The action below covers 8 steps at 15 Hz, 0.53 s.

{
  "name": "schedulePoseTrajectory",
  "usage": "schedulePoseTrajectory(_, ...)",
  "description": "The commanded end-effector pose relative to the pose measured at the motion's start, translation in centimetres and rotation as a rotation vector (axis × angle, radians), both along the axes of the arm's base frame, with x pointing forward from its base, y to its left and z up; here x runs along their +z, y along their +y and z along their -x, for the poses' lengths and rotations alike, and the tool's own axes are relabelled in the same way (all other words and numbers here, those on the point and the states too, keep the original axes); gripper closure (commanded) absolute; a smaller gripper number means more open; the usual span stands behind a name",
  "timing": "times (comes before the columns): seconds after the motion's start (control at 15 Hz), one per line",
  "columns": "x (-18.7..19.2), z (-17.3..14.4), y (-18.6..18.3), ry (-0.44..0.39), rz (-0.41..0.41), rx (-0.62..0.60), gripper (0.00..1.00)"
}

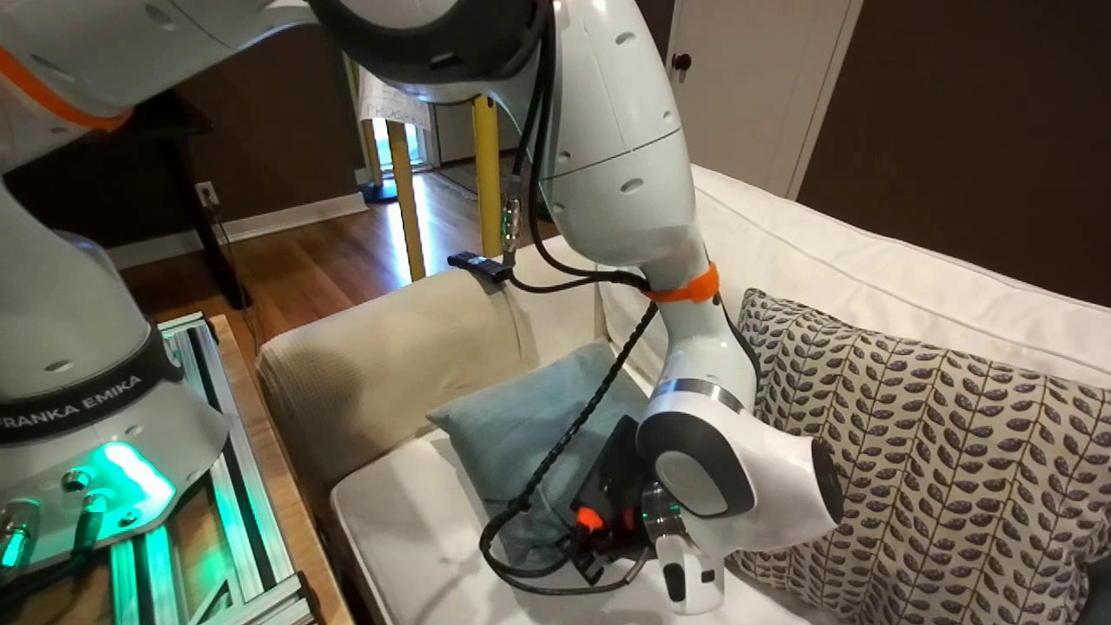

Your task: Move the first left blue pillow forward, then put the first left brown pillow on the blue pillow

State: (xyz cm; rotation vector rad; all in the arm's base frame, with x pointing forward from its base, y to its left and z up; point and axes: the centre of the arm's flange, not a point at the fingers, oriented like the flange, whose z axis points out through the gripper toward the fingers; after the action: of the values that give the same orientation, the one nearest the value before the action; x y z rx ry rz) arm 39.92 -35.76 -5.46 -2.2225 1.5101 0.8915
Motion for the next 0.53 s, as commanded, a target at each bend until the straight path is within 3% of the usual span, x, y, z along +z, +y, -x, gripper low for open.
schedulePoseTrajectory(0.0,2.5,1.2,-0.8,-0.02,0.115,0.012,0.98)
schedulePoseTrajectory(0.4,3.3,0.5,-1.2,-0.11,0.223,0.043,0.98)
schedulePoseTrajectory(0.47,3.7,0.4,-1.0,-0.133,0.23,0.047,0.68)
